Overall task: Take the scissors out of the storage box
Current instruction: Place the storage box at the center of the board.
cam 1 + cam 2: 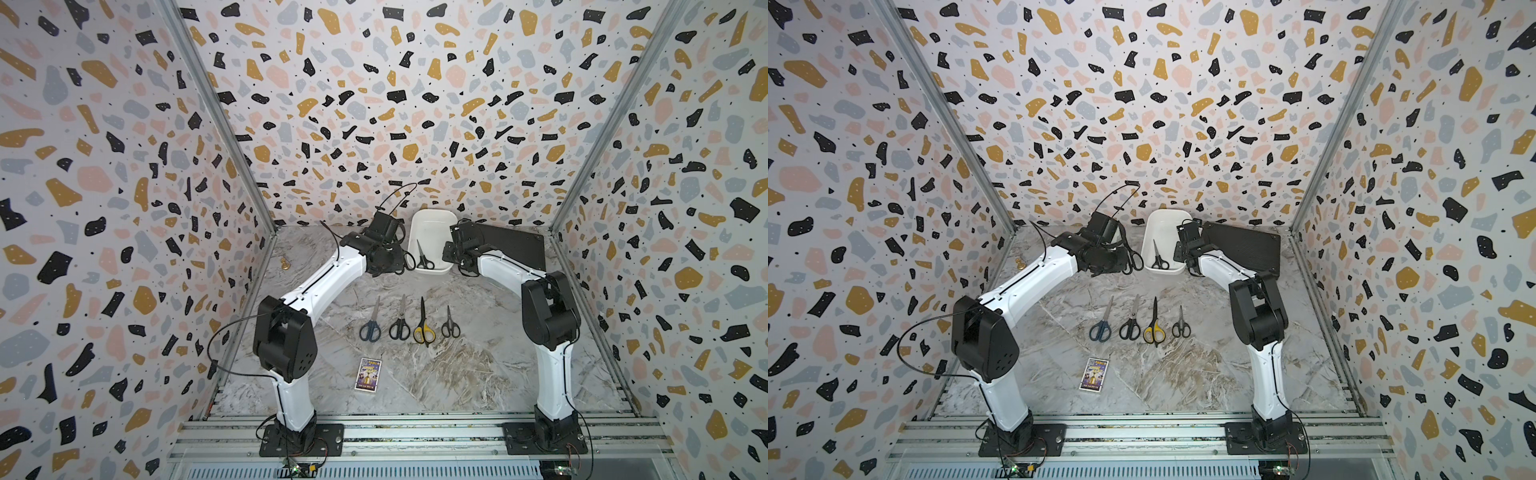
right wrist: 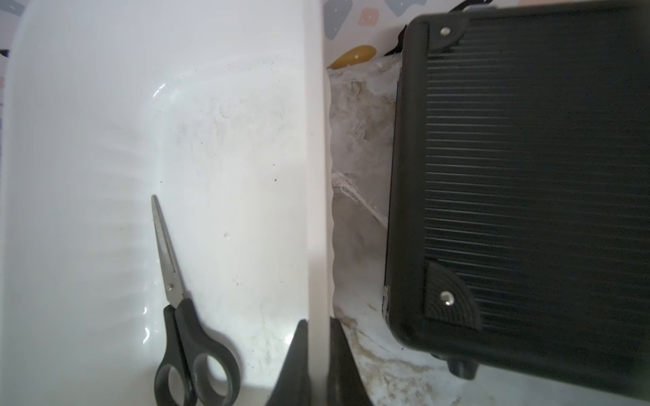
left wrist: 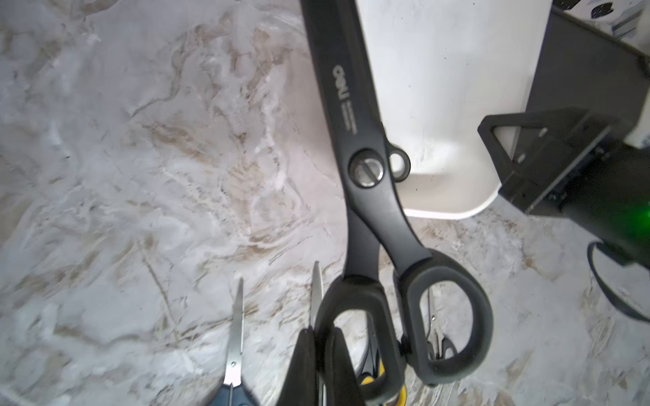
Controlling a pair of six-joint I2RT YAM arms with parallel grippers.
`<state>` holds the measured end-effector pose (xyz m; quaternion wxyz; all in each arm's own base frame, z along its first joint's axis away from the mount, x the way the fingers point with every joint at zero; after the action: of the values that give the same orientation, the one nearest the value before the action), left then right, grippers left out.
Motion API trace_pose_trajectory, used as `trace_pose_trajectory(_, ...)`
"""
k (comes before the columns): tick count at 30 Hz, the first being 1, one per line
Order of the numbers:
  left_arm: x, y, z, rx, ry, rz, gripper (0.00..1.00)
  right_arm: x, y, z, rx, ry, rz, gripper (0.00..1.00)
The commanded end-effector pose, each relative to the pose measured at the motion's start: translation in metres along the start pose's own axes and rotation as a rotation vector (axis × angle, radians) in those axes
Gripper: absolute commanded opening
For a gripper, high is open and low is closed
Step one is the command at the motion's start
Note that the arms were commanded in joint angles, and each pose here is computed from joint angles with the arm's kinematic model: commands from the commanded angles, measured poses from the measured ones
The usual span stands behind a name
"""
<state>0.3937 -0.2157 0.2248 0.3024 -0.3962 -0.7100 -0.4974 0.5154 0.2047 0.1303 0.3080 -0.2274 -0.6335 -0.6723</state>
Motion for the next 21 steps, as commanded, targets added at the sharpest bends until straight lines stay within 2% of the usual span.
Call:
trace_pose_trajectory(1, 0.016, -0.001, 0.005, -0.068, 0.010, -0.040, 0.00, 0.007, 0.008, 0.014, -0.010, 0.064, 0.025, 0.00)
trace_pose_trajectory(4, 0.014, -0.008, 0.009, -0.076, 0.013, -0.019, 0.00, 0.002, -0.001, 0.012, -0.009, 0.059, 0.049, 0.00)
trace_pose_trajectory(6, 0.013, -0.011, 0.009, -0.077, 0.003, -0.010, 0.00, 0.002, -0.002, 0.012, -0.003, 0.063, 0.053, 0.16)
trace_pose_trajectory(8, 0.011, -0.014, 0.007, -0.082, -0.007, -0.001, 0.00, 0.009, 0.002, 0.012, 0.010, 0.063, 0.045, 0.38)
trace_pose_trajectory(9, 0.010, -0.014, 0.007, -0.085, -0.010, 0.002, 0.00, 0.013, 0.005, 0.011, 0.021, 0.059, 0.037, 0.44)
trace_pose_trajectory(12, 0.009, -0.017, 0.005, -0.105, -0.027, 0.010, 0.00, 0.046, 0.027, 0.013, 0.086, 0.090, -0.036, 0.55)
trace_pose_trajectory(15, 0.008, -0.018, 0.004, -0.122, -0.044, 0.009, 0.00, 0.093, 0.043, 0.015, 0.230, 0.141, -0.104, 0.62)
trace_pose_trajectory(17, 0.008, -0.019, 0.002, -0.135, -0.061, 0.011, 0.00, 0.119, 0.038, 0.017, 0.324, 0.211, -0.109, 0.63)
trace_pose_trajectory(21, 0.002, -0.023, -0.005, -0.145, -0.118, 0.039, 0.00, 0.163, 0.011, 0.040, 0.417, 0.539, -0.078, 0.67)
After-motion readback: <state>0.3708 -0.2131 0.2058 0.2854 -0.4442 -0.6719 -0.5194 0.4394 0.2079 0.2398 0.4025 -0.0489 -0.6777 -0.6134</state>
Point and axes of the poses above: each gripper's point midway between its finger pads, its own x axis back along the fingers, its own z axis along the line the jaws close on, y = z × x, the point moved 4 cm from there along x, back along the fingers, and after that the axes turned 11 degrees about x, right-handed, at the moved point
